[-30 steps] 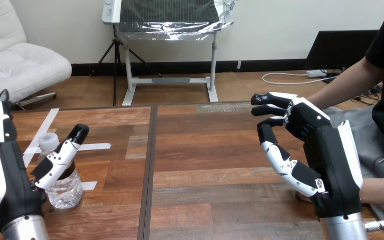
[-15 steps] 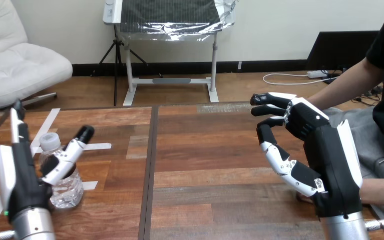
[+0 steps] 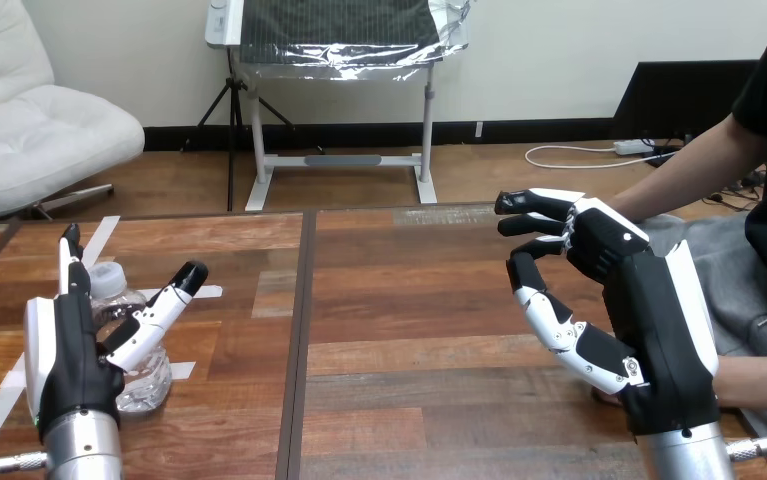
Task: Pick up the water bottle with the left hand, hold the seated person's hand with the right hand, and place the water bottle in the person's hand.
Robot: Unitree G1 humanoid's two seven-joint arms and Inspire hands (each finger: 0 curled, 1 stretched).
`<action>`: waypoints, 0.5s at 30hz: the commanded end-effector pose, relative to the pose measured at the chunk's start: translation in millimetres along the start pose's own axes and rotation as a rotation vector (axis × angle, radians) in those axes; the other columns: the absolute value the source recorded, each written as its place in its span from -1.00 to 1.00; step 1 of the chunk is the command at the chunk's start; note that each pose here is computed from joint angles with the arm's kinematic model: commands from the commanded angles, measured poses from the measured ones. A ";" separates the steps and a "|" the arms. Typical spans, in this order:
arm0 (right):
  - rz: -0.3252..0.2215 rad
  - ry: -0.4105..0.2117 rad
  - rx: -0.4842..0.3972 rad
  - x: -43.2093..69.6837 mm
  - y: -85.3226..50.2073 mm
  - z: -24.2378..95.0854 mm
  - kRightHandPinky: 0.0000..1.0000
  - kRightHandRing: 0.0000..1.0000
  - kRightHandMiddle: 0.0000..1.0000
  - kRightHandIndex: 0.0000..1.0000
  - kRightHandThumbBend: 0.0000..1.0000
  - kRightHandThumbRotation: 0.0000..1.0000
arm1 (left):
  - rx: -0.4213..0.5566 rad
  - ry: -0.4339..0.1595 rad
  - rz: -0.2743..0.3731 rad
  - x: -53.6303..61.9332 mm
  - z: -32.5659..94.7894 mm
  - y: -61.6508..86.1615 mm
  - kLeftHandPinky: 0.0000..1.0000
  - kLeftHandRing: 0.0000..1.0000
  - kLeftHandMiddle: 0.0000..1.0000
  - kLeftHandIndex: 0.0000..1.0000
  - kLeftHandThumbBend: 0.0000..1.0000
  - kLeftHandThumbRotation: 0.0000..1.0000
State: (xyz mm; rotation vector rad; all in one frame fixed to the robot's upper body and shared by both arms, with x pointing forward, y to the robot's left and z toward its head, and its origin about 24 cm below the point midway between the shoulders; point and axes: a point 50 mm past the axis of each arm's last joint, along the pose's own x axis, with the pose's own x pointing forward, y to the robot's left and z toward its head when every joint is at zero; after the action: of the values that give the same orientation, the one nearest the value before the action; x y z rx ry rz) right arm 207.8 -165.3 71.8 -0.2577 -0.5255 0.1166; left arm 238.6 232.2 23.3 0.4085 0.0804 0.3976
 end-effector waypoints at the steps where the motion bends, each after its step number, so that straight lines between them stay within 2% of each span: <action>1: 0.001 -0.086 -0.015 17.5 -3.9 10.7 0.12 0.36 0.46 0.35 -0.35 -0.76 | -0.011 -0.054 -0.019 16.3 17.5 -4.8 0.90 0.96 0.98 1.00 0.92 0.16; 8: 0.008 -0.089 -0.028 17.7 -4.7 10.4 0.12 0.37 0.46 0.35 -0.36 -0.75 | -0.011 -0.017 -0.030 21.7 12.4 -9.3 0.88 0.94 0.96 0.99 1.00 0.20; 15: 0.007 -0.090 -0.027 17.7 -6.0 10.9 0.11 0.35 0.45 0.34 -0.35 -0.75 | 0.001 0.005 -0.028 24.5 8.0 -11.6 0.86 0.93 0.95 0.98 0.98 0.15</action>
State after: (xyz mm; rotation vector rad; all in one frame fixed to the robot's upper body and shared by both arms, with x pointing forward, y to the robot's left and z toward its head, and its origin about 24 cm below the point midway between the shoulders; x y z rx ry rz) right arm 207.8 -165.5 71.8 -0.2632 -0.5247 0.1193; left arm 249.3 232.8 13.6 0.3927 0.1412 0.3880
